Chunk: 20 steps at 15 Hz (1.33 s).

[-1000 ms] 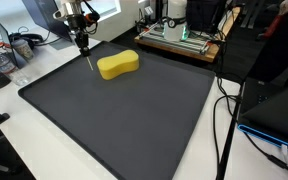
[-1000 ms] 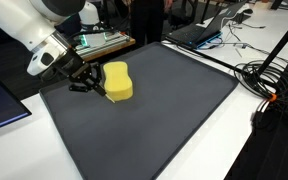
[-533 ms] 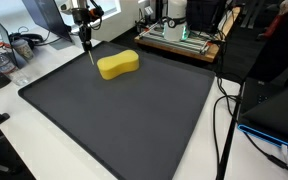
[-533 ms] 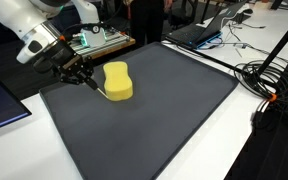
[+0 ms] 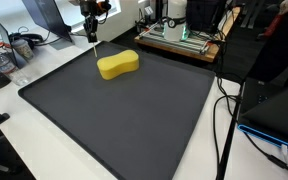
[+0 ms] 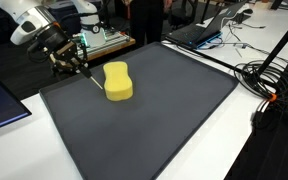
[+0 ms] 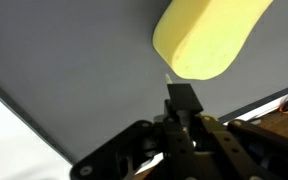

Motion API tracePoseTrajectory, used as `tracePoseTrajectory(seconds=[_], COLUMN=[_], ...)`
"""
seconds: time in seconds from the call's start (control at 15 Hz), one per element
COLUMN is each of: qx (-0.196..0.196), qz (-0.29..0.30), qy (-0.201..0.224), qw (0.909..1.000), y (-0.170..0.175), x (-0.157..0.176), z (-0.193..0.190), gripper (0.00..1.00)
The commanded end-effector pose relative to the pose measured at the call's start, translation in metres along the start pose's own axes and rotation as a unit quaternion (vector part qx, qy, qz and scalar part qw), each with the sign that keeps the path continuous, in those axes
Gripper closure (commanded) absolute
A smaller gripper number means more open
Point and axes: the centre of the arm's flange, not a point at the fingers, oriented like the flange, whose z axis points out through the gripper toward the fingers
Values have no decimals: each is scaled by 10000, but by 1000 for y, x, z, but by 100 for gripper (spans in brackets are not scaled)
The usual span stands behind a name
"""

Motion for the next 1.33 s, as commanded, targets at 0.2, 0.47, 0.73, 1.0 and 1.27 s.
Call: tracePoseTrajectory(seconds=[0.2,0.47,0.73,1.0,1.27], qx=[-772,-1109,-1509,-2034,-2245], qz=[-487,-1216,-1918,-2732,-3606], qy=[258,272,125,-38,-164], qw=[9955,9860,9697,9402,9051], y=[-72,-120,-156,-184,-206], x=[-17,-16,-15,-14,-15], z=[-16,-13,-2,18,35], gripper=[97,97,97,97,97])
